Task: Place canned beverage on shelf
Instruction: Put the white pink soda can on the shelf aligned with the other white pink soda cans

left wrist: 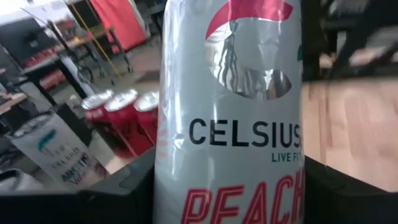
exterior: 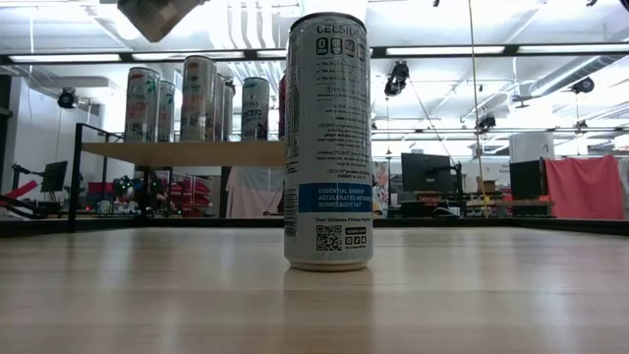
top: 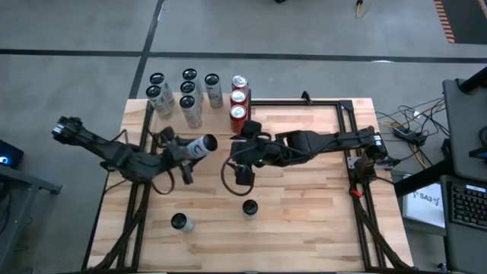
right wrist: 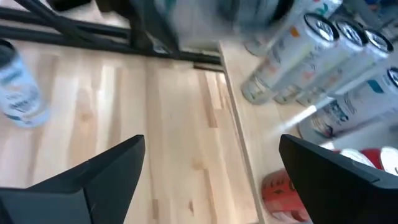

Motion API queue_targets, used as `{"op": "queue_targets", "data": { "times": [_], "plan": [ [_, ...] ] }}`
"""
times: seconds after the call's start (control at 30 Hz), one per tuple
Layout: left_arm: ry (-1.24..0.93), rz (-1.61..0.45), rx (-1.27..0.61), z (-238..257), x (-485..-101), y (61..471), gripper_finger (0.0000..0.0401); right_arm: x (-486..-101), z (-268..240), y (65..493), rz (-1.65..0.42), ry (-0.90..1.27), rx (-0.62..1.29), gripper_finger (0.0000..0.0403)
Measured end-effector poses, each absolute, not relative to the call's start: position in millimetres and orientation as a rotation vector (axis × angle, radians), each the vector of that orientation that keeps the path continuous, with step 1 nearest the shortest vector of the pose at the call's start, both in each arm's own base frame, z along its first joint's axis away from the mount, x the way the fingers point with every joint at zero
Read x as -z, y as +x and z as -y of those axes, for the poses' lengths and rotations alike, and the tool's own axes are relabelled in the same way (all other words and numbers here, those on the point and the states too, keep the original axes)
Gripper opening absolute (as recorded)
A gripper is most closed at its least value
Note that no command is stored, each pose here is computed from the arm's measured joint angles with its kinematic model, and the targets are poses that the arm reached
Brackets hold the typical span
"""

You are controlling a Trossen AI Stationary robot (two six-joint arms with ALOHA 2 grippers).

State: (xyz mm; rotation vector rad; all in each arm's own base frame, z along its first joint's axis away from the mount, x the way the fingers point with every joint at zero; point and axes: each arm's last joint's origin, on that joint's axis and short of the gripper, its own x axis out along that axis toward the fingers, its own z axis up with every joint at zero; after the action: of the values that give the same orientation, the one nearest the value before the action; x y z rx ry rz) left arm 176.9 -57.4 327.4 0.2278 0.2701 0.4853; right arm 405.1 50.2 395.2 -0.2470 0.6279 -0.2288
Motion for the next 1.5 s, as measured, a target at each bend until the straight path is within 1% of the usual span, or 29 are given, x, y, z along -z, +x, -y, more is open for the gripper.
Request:
{"op": "queue_targets", "data": {
  "times": [0.17, 0.33, 0.53, 0.67, 0.8, 1.23, 1.4, 1.5],
  "plan": [
    [0.215, -0.155, -0.493, 47.6, -318.2, 157.6, 0.0225, -369.3, -50.0, 408.9, -0.660, -0.273, 0.321, 0.0363],
    [0.166, -0.018, -0.535, 34.7, -298.8, 136.2, 0.0225, -349.1, -48.7, 407.7, -0.641, -0.261, 0.348, 0.0363],
    [0.109, 0.121, -0.632, 22.5, -272.4, 115.2, 0.0225, -345.4, -46.1, 398.9, -0.495, -0.254, 0.354, 0.0363],
    [0.085, 0.170, -0.666, 17.9, -255.4, 105.4, 0.0225, -333.2, -44.7, 396.2, -0.389, -0.281, 0.335, 0.0363],
    [0.050, 0.216, -0.707, 12.8, -247.2, 94.7, 0.0225, -318.2, -37.2, 394.5, -0.347, -0.285, 0.354, 0.0363],
    [0.017, 0.170, -0.941, -0.1, -240.7, 74.1, 0.0225, -300.4, -16.0, 391.8, -0.370, -0.269, 0.407, 0.0364],
    [0.005, 0.171, -0.956, -1.2, -231.8, 73.4, 0.0225, -300.3, -13.4, 392.0, -0.363, -0.265, 0.414, 0.0364],
    [-0.013, 0.189, -0.932, -0.6, -228.7, 74.4, 0.0225, -301.7, -12.9, 392.5, -0.349, -0.265, 0.415, 0.0364]
  ]
}}
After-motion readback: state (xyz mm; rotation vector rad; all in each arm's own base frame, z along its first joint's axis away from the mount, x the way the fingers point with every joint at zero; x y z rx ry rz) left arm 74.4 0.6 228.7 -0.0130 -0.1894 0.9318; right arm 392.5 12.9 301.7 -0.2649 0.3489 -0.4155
